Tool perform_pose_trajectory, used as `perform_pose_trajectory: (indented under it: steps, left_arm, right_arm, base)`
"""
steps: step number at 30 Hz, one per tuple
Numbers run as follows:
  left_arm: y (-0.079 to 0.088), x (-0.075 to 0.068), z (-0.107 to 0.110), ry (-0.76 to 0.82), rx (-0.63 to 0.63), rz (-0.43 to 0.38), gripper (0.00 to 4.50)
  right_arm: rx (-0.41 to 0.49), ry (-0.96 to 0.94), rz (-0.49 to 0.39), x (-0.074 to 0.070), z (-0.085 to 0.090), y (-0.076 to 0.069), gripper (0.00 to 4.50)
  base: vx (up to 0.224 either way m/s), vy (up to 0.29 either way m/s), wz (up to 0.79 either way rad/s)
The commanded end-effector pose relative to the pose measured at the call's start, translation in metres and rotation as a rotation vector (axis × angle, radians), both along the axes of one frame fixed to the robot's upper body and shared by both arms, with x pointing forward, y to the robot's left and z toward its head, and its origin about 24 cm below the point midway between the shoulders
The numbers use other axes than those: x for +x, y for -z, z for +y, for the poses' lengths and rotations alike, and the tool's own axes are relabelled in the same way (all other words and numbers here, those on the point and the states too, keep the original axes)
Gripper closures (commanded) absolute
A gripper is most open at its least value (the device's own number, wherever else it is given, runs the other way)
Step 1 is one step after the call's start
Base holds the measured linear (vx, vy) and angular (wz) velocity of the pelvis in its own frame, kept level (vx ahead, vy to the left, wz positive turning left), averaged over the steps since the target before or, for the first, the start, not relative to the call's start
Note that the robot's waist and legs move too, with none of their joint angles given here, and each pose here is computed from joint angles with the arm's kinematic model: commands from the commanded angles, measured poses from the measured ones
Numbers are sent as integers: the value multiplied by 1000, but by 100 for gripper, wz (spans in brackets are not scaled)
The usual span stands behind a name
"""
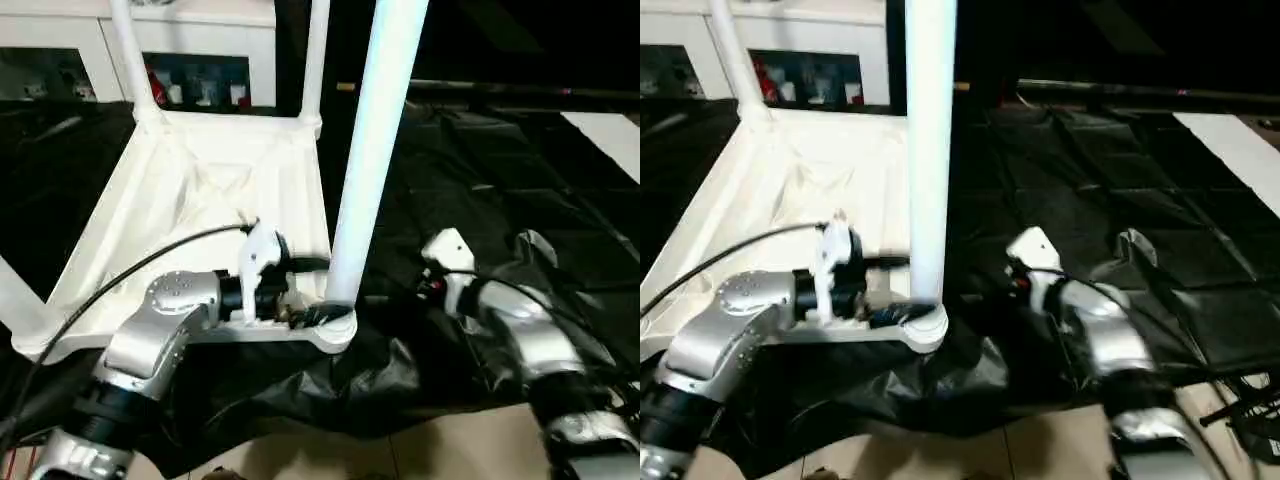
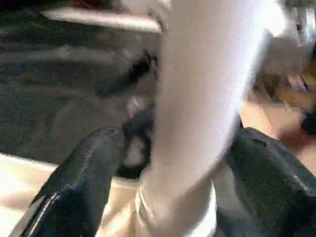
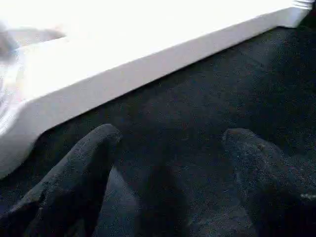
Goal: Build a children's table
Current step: Rotate table base
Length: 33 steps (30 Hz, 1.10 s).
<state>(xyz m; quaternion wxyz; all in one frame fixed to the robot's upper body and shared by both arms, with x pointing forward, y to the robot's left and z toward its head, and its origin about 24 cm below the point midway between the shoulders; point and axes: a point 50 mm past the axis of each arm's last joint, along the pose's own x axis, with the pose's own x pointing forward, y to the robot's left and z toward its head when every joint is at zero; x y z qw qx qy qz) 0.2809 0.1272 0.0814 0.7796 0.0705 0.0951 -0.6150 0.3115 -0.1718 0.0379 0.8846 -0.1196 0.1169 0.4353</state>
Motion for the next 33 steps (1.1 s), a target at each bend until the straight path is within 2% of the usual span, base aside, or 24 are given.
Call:
perform_pose_trajectory:
  steps: [1, 5, 6, 8, 10, 16, 24, 31, 33]
  left_arm:
    - [3, 2, 3, 63, 74, -20, 88]
    - [9, 1, 10, 99, 143, 7, 117]
    - [14, 0, 15, 116, 211, 6, 125]
    - [17, 1, 18, 115, 243, -2, 139]
    - [19, 5, 21, 90, 253, -31, 167]
    - [21, 9, 26, 103, 266, -25, 219]
    - [24, 8, 37, 133, 305, 7, 279]
    - [27, 3, 48, 150, 344, 31, 357]
    - [28, 3, 50, 146, 355, 32, 363]
  right_arm:
    - [-31, -64, 9, -6, -2, -4, 70]
    - [-59, -121, 15, -12, -2, -7, 70]
    - [-72, -171, 33, -16, -1, -9, 70]
    - [-81, -198, 39, -19, -1, -10, 70]
    - [-85, -234, 52, -24, 0, -13, 70]
    - [-108, -281, 84, -31, -1, -14, 70]
    - [-117, -291, 99, -34, -2, -15, 70]
    - [-127, -295, 107, -35, -3, -16, 70]
    - [-129, -295, 107, -35, -3, -16, 70]
  base:
    - [0, 0, 0]
    - [0, 0, 0]
    - [0, 0, 0]
    - [0, 0, 0]
    - [0, 0, 0]
    - [0, 0, 0]
    - [0, 0, 0]
    - [0, 0, 0]
    - [0, 0, 0]
